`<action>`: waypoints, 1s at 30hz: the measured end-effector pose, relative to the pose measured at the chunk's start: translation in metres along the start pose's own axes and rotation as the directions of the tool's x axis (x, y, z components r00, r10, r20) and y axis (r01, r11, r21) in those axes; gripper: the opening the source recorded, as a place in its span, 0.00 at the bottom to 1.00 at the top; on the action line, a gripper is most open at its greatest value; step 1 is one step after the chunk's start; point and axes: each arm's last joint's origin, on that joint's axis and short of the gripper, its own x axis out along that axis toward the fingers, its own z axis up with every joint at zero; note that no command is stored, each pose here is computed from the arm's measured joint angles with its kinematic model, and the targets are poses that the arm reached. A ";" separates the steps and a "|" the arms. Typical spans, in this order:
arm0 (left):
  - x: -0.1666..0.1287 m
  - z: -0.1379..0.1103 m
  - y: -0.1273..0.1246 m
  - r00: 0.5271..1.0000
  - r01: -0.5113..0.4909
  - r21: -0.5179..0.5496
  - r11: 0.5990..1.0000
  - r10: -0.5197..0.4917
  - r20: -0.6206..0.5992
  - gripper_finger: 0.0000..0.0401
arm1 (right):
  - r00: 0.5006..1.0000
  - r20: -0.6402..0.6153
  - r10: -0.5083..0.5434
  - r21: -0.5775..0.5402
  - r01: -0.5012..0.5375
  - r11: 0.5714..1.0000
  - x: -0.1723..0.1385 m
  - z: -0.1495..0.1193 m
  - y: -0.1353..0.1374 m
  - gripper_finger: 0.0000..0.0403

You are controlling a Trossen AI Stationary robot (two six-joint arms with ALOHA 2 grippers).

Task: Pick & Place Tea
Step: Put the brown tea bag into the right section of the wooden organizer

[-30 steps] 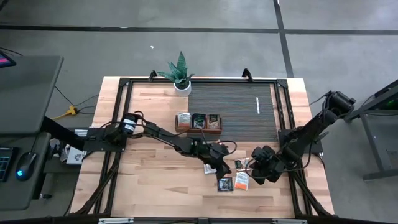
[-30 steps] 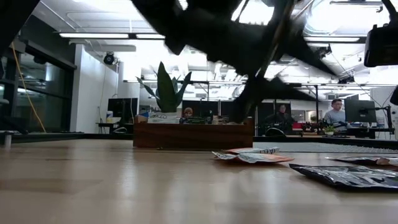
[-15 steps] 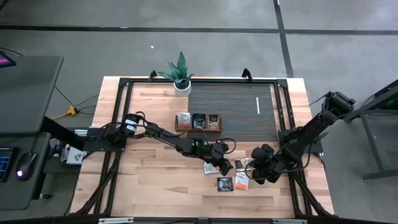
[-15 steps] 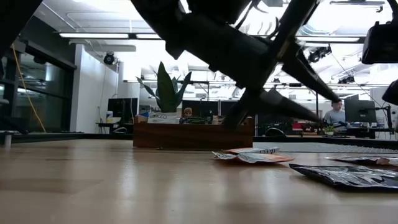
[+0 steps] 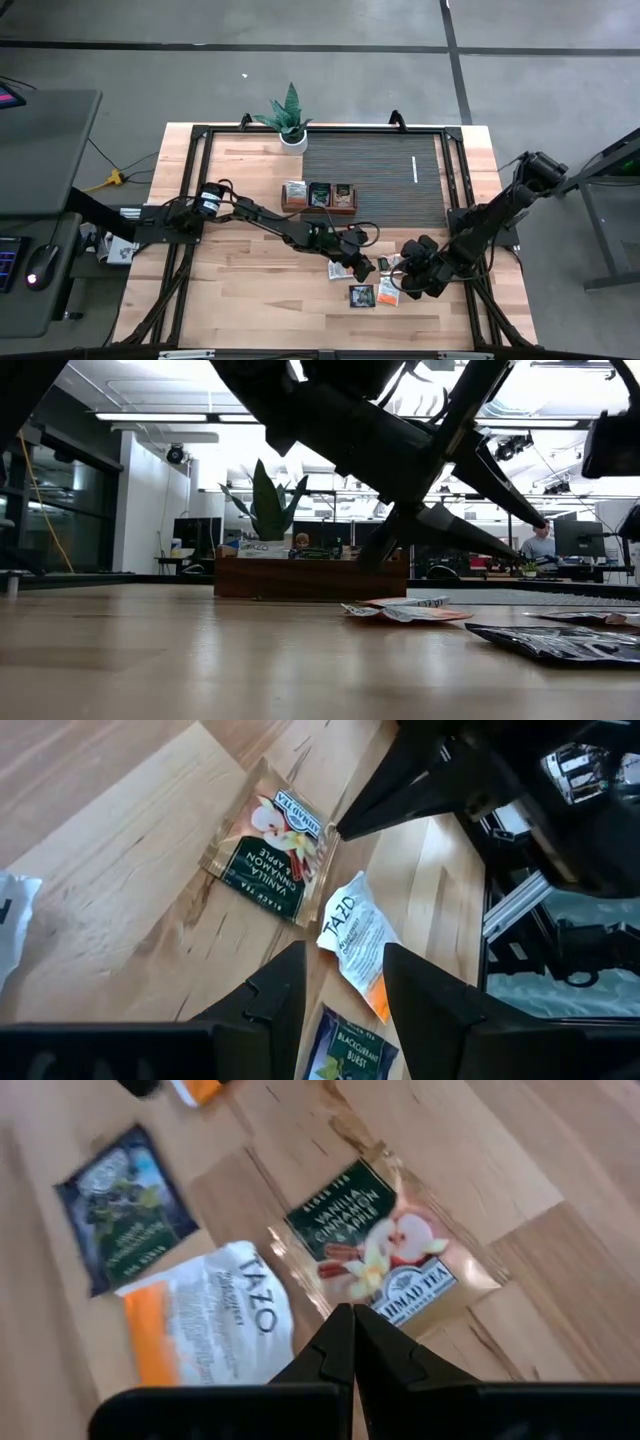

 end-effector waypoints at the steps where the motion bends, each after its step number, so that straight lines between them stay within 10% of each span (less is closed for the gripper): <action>1: 0.000 0.000 0.000 1.000 0.000 0.000 1.000 0.000 0.000 0.33 | 1.000 -0.006 -0.008 0.005 0.008 1.000 0.002 -0.001 0.000 0.00; 30: -0.002 0.026 0.018 1.000 -0.007 -0.261 0.965 0.014 0.024 0.33 | 0.996 -0.074 -0.048 0.131 0.058 0.990 0.025 -0.013 0.001 0.00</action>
